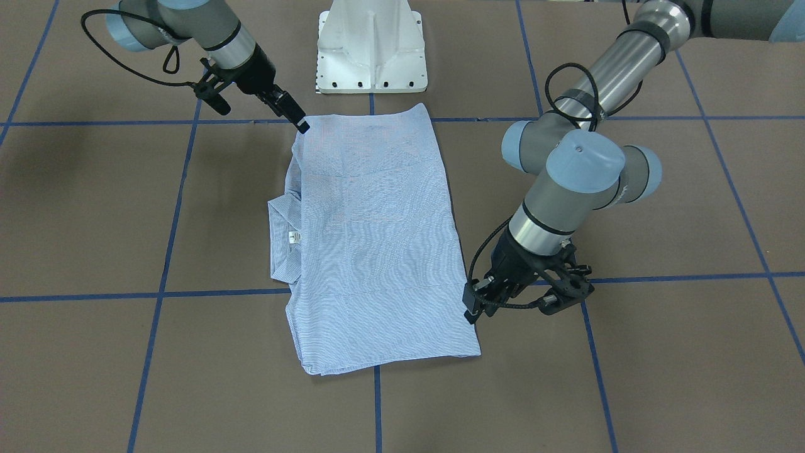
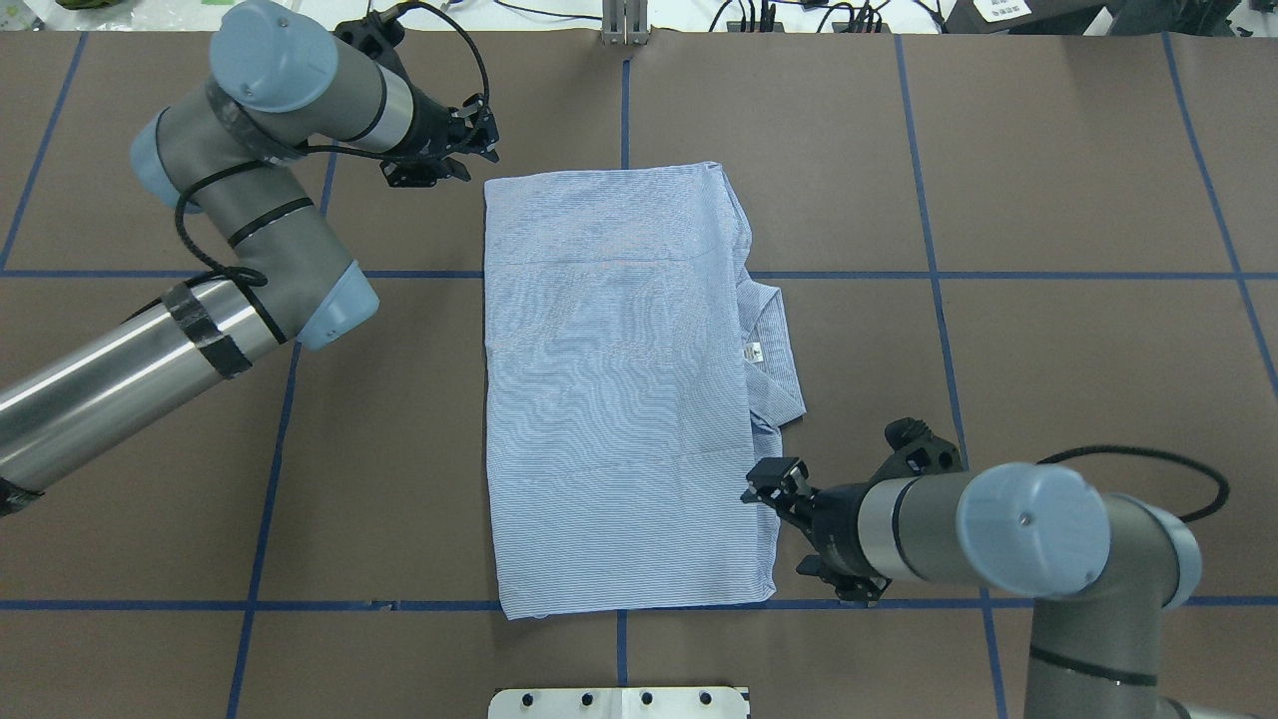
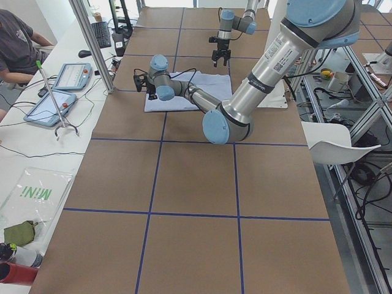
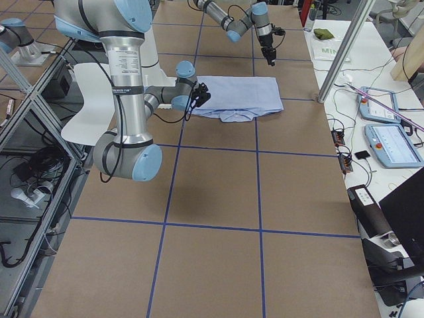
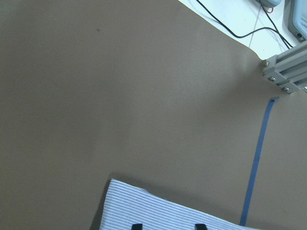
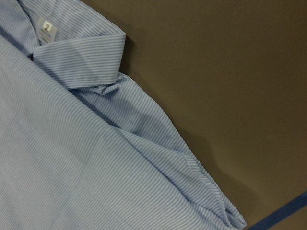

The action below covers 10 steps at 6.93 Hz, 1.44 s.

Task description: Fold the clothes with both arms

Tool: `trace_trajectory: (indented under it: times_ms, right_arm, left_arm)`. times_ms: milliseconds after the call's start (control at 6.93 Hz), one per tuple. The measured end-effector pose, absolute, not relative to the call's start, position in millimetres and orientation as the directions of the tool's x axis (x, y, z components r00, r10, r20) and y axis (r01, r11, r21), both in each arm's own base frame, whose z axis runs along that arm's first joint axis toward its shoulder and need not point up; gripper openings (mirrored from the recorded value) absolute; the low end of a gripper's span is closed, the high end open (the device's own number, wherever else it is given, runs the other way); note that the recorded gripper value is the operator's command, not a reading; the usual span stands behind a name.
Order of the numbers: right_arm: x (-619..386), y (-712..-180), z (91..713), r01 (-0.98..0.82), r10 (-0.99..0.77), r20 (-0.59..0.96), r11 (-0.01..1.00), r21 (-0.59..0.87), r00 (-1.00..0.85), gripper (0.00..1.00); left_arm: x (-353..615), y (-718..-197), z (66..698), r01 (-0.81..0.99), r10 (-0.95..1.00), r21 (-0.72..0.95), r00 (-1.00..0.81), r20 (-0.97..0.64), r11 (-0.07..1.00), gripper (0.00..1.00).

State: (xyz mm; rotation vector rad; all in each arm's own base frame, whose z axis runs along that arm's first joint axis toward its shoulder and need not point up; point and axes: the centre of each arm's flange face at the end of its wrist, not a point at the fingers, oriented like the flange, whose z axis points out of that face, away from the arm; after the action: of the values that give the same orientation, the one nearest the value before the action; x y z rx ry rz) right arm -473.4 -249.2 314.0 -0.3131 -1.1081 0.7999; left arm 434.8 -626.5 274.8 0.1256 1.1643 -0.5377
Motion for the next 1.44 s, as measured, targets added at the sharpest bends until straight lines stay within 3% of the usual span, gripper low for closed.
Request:
trace_trajectory:
  times_ms: [433,1154,1299,1443]
  right_arm:
    - [-523,-208,307,-0.553,0.706,0.673,0.659,-0.511,0.220,1.00]
    - [-534,-206,316,-0.589,0.722,0.652,0.638,-0.496,0.232,0.99]
    - [-535,-204,317,-0.591,0.722,0.649,0.639,-0.491,0.241,0.90]
    - [-536,-203,316,-0.591,0.721,0.648,0.641,-0.490,0.245,0.65]
  left_arm:
    - [422,-613,282,0.454,-0.343,-0.188,0.288,-0.894,0.871,0.47]
    - [422,-612,287,0.455,-0.348,-0.190,0.294,-0.890,0.870,0.47]
    - [422,-612,287,0.456,-0.348,-0.190,0.294,-0.890,0.870,0.47]
    - [422,-612,287,0.456,-0.348,-0.190,0.294,-0.890,0.869,0.47]
